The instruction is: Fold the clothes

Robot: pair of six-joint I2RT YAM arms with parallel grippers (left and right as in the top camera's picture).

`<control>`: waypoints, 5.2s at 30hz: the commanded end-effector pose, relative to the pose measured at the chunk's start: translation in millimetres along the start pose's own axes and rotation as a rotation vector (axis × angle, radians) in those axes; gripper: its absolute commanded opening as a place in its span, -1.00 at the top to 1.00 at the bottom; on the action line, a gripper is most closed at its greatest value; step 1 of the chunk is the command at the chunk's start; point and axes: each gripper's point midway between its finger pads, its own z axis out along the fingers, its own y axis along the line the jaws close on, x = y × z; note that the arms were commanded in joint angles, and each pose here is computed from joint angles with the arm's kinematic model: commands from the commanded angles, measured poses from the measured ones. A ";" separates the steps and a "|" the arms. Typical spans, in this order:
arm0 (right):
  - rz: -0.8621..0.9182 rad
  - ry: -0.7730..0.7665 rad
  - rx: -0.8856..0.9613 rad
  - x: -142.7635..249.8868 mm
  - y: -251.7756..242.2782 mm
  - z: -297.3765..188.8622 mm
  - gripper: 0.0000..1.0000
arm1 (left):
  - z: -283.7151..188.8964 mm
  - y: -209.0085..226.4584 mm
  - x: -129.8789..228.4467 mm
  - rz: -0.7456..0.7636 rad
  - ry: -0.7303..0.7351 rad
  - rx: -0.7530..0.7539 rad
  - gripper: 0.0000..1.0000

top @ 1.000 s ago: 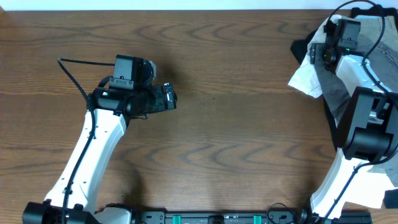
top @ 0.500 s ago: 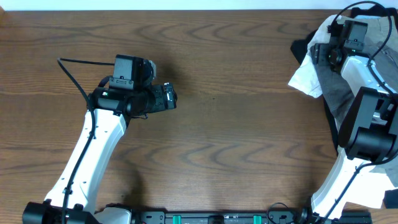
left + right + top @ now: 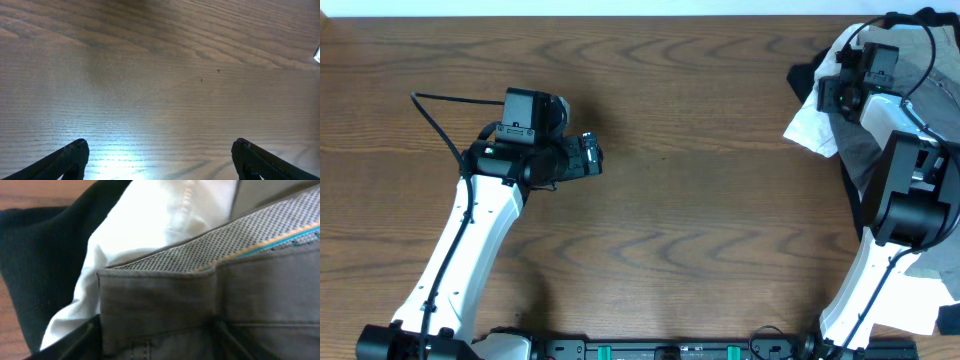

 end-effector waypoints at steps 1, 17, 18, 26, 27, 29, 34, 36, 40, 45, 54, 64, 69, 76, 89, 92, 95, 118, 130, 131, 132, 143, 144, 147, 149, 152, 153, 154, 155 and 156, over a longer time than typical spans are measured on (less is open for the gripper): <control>0.014 -0.005 0.014 -3.4 -4.3 3.2 -0.04 | -1.0 0.3 -2.1 0.013 -0.010 -0.008 -0.86; 0.004 -0.208 0.040 -91.3 -7.4 -136.9 0.97 | -6.8 -4.5 -42.3 -0.019 -0.166 0.037 -0.87; -0.006 -0.233 0.030 -99.0 -0.6 -155.9 0.97 | -9.0 -2.6 -47.3 -0.023 -0.184 0.038 -0.86; -0.099 -0.364 -0.117 -128.7 80.0 -242.8 0.98 | -46.6 32.0 -70.5 -0.106 -0.306 0.005 -0.84; -0.113 -0.376 -0.144 -130.7 98.1 -248.9 0.98 | -54.7 37.8 -72.8 -0.119 -0.327 -0.001 -0.84; -0.142 -0.391 -0.196 -131.8 132.1 -255.5 0.98 | -70.8 48.7 -76.2 -0.145 -0.369 -0.015 -0.82; -0.215 -0.436 -0.356 -128.6 234.6 -270.1 0.98 | -107.8 71.8 -77.9 -0.201 -0.458 -0.050 -0.80; -0.238 -0.459 -0.425 -124.9 277.4 -275.9 0.98 | -118.1 78.3 -74.7 -0.221 -0.475 -0.063 -0.80; -0.277 -0.489 -0.551 -109.3 356.6 -282.2 0.97 | -126.7 85.6 -65.2 -0.233 -0.470 -0.085 -0.80; -0.292 -0.466 -0.665 -77.0 430.0 -275.4 0.98 | -123.9 89.5 -53.6 -0.223 -0.425 -0.105 -0.80; -0.351 -0.331 -0.749 -12.8 491.3 -248.7 0.37 | -121.6 90.5 -48.2 -0.216 -0.400 -0.113 -0.80; -0.267 -0.290 -0.679 -53.6 403.1 -334.9 -0.99 | -100.2 82.4 -44.9 -0.213 -0.326 -0.054 -0.80; -0.192 -0.181 -0.581 -39.7 317.9 -377.6 -0.99 | -51.9 65.1 -42.7 -0.127 -0.193 0.006 -0.81; -0.110 0.068 -0.432 16.3 237.9 -387.9 -0.98 | 37.8 36.2 -56.2 -0.017 -0.101 0.084 -0.81; -0.069 0.330 -0.271 82.8 203.3 -361.5 -0.95 | 123.8 31.8 -74.6 0.002 -0.200 -0.118 -0.81; -0.056 0.381 -0.251 99.9 201.8 -348.7 -0.89 | 132.1 40.8 -77.5 -0.020 -0.234 -0.197 -0.81; -0.031 0.422 -0.232 116.6 201.5 -333.4 -0.89 | 139.9 53.7 -77.1 -0.062 -0.253 -0.266 -0.81; -0.013 0.431 -0.178 134.3 196.7 -306.0 -0.66 | 203.5 53.3 -65.0 -0.245 -0.229 -0.151 -0.31; -0.008 0.445 -0.169 138.6 195.6 -305.9 -0.65 | 208.0 49.6 -65.3 -0.271 -0.229 -0.131 0.88; -0.014 0.455 -0.167 142.9 195.9 -304.8 -0.65 | 204.3 51.6 -68.5 -0.277 -0.237 -0.132 0.88; -0.019 0.464 -0.165 146.9 196.0 -303.3 -0.65 | 200.2 53.1 -72.5 -0.282 -0.247 -0.130 0.88; 0.057 0.563 -0.113 227.1 199.7 -256.1 -0.55 | 178.7 61.4 -91.1 -0.324 -0.299 -0.122 0.88; 0.094 0.573 -0.085 237.9 195.4 -250.2 -0.52 | 178.9 61.9 -89.9 -0.324 -0.295 -0.125 0.88; 0.142 0.578 -0.056 255.7 190.5 -238.9 -0.47 | 179.3 63.1 -87.5 -0.326 -0.285 -0.131 0.88; 0.169 0.570 -0.054 265.8 189.8 -230.4 -0.40 | 179.6 63.6 -86.4 -0.326 -0.281 -0.134 0.88; 0.213 0.568 -0.038 278.9 186.6 -222.6 -0.29 | 179.8 64.1 -85.1 -0.327 -0.276 -0.136 0.88; 0.227 0.568 -0.023 283.1 183.9 -220.9 -0.26 | 179.8 64.1 -85.0 -0.327 -0.276 -0.137 0.89; 0.243 0.566 -0.003 287.7 180.2 -218.9 -0.22 | 179.8 64.1 -84.9 -0.326 -0.275 -0.137 0.88; 0.255 0.562 0.018 291.4 176.3 -217.0 -0.21 | 179.8 64.1 -84.9 -0.327 -0.275 -0.137 0.88; 0.266 0.552 0.040 293.9 172.2 -214.9 -0.19 | 179.8 64.1 -84.9 -0.326 -0.275 -0.137 0.88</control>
